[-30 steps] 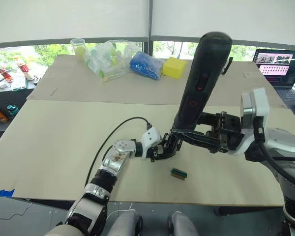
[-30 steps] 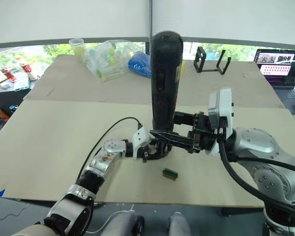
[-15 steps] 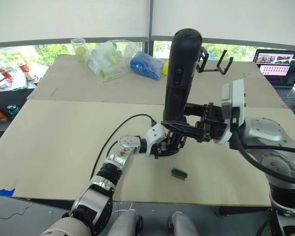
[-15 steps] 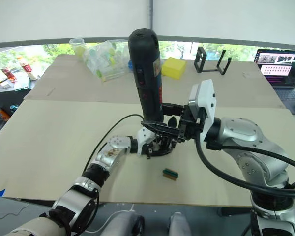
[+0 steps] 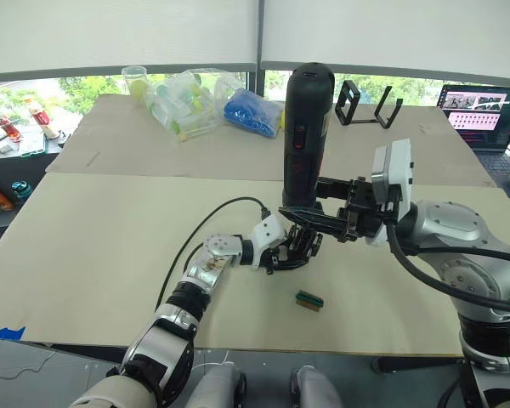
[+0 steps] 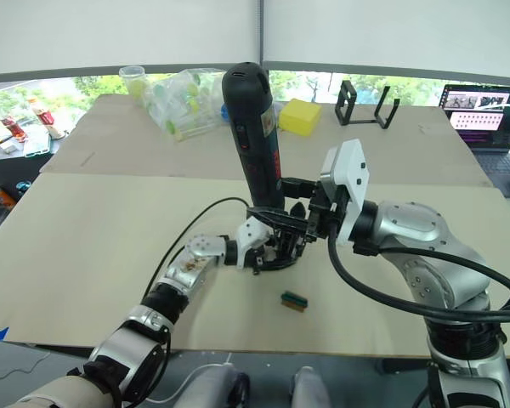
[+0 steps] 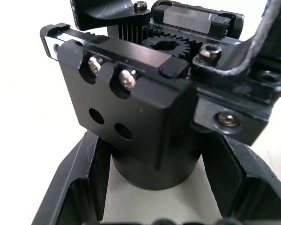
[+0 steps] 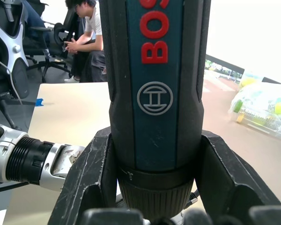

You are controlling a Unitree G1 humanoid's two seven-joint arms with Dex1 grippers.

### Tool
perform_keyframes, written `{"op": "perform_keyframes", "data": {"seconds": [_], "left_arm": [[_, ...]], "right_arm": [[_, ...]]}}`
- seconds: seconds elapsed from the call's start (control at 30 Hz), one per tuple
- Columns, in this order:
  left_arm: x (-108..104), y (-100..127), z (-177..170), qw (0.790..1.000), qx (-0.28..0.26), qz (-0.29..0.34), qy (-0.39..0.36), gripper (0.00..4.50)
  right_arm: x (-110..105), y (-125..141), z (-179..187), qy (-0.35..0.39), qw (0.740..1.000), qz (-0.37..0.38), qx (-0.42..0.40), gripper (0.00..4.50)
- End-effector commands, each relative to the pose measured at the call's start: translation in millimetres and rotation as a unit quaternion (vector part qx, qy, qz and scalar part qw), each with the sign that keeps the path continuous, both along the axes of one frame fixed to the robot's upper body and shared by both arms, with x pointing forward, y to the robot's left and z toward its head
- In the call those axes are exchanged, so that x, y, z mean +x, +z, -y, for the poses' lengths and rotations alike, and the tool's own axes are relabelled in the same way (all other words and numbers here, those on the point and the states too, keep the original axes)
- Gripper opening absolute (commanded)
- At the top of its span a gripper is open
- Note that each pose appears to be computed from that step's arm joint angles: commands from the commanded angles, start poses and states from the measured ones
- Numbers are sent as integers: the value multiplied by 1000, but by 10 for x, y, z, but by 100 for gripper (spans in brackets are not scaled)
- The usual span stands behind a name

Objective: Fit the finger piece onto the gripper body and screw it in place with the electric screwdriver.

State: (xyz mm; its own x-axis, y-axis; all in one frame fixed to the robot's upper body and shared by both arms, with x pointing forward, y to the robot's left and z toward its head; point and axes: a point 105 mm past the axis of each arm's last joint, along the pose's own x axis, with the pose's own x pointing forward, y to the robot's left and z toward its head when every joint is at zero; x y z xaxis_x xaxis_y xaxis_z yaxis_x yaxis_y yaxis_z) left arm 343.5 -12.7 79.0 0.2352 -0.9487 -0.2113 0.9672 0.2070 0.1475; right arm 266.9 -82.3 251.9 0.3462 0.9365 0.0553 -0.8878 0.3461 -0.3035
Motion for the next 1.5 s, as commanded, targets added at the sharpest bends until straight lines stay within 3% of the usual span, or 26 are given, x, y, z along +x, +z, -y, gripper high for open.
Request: {"op": "perform_keyframes", "data": {"seconds": [0.03, 1.5], "left_arm": [[-16, 86, 34, 1000, -10, 19, -7, 230], [-20, 112, 33, 1000, -13, 21, -6, 230]], "right_arm": [[-65, 141, -1, 8, 999, 41, 14, 191], [-94, 4, 8, 18, 1000, 22, 11, 191]]}}
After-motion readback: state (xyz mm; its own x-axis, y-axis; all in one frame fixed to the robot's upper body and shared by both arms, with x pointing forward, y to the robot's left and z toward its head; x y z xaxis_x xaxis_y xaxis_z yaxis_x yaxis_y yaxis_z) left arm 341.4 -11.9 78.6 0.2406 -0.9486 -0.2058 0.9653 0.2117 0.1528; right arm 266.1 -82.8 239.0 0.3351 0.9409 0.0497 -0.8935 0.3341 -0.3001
